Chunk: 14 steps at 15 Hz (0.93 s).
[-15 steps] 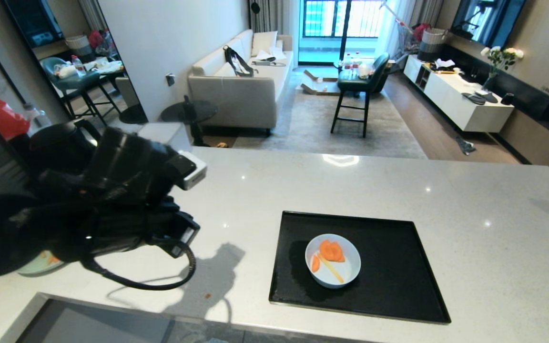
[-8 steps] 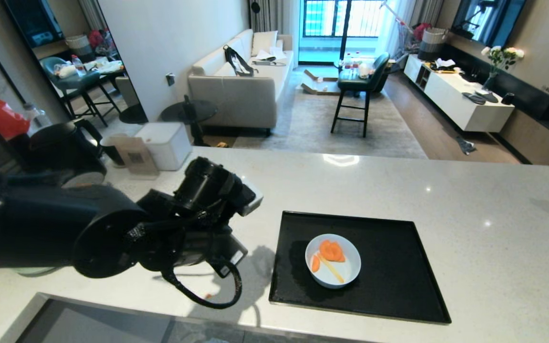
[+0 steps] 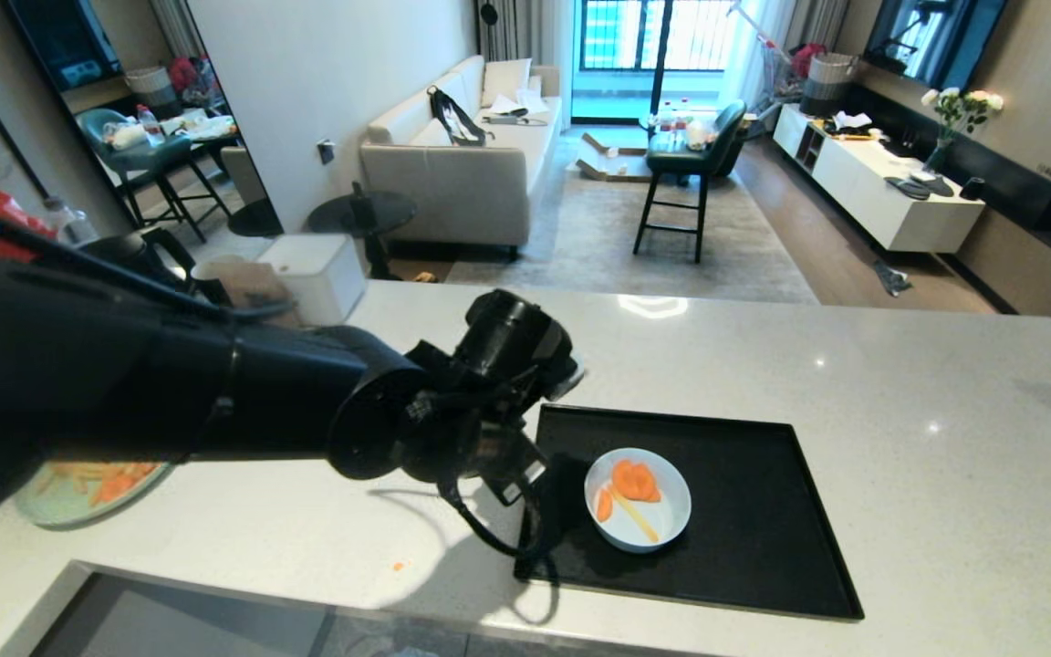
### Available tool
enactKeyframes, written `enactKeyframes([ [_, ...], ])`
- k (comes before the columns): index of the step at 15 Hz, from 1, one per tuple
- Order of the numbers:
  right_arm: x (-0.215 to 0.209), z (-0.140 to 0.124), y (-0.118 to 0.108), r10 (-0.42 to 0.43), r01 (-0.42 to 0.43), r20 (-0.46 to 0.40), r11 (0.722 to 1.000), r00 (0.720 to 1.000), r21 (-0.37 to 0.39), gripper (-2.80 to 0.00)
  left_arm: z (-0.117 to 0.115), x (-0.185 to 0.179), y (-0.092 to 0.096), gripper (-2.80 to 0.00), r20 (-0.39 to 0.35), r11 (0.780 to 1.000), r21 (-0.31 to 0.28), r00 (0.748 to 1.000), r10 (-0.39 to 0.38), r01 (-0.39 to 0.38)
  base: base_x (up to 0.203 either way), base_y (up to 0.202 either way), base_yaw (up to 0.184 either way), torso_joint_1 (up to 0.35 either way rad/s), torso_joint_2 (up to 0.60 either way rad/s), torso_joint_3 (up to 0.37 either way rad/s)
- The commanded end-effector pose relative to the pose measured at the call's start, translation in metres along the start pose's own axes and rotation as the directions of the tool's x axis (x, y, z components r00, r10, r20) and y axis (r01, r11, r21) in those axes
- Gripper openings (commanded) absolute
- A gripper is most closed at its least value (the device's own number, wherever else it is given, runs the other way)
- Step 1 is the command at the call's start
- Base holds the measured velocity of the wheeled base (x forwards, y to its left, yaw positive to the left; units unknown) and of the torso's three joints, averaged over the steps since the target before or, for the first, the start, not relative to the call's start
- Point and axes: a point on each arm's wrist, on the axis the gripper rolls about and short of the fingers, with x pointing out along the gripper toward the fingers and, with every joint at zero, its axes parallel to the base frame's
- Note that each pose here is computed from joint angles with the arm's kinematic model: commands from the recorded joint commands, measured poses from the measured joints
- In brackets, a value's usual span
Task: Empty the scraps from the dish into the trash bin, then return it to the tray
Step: Pick up the bowl with leftover food
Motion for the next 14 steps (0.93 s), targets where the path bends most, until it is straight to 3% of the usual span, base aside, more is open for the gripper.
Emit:
enactKeyframes([
  [1,0.000,0.000,0.000,0.000,0.000,0.001,1.000,1.000,0.000,-2.80,0.016,0.004,-0.006,0.00,-0.044,0.999,0.035,0.999,-0.021,0.023,0.000,0.000,0.000,0.000,0.00,0.000],
  [8,0.000,0.000,0.000,0.000,0.000,0.001,1.000,1.000,0.000,-2.80,0.058,0.032,-0.038,0.00,-0.015,0.996,0.072,0.998,-0.060,0.061,0.000,0.000,0.000,0.000,0.00,0.000],
  [14,0.000,0.000,0.000,0.000,0.000,0.001,1.000,1.000,0.000,-2.80,0.060,0.067,-0.053,0.00,-0.076,0.995,0.065,0.994,-0.074,0.079,0.000,0.000,0.000,0.000,0.00,0.000],
])
